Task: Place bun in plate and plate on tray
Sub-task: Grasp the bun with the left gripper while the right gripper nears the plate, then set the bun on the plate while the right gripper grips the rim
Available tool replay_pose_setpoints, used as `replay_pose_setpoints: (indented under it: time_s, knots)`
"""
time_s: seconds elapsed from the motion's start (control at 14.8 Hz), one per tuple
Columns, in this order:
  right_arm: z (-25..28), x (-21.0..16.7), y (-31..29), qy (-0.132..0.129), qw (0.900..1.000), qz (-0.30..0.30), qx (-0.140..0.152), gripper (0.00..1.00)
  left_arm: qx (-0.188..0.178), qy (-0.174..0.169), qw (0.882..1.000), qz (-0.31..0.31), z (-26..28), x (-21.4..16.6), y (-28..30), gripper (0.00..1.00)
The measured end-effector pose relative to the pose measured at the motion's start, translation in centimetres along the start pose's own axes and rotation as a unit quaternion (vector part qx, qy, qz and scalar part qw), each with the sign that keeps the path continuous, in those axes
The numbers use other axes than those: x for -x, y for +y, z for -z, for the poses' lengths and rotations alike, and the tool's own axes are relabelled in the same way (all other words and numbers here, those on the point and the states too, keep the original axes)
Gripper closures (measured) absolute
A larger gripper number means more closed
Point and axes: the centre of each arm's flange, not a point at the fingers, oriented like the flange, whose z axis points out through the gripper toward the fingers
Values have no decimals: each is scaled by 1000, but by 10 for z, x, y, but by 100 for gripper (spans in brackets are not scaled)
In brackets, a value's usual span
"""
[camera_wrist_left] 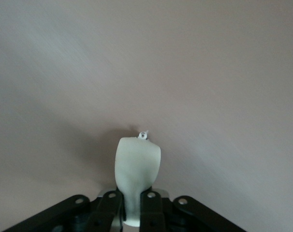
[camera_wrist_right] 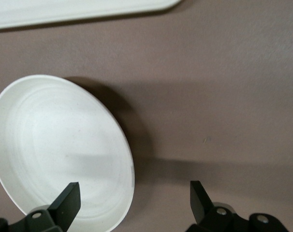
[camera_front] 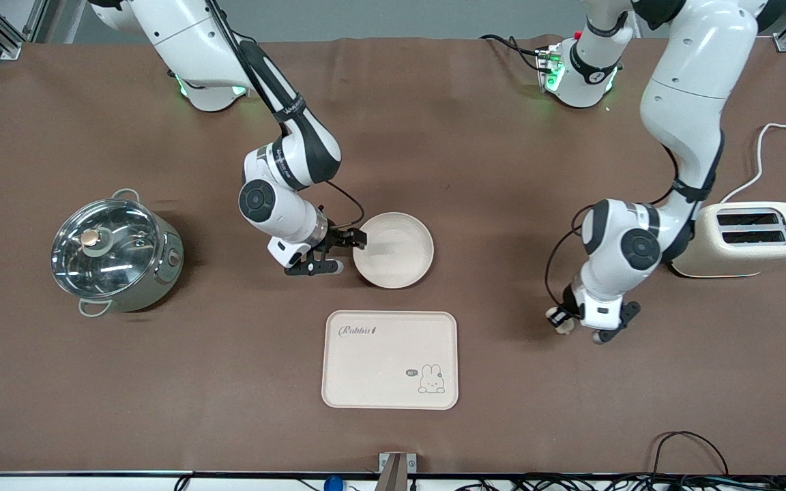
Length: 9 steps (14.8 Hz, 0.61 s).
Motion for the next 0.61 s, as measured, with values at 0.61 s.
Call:
replay_pose_setpoints:
  time_s: [0.61]
  knots:
    - [-32,16,-15,37,999,15,1,41,31,-39,996,68,33,266,154,91]
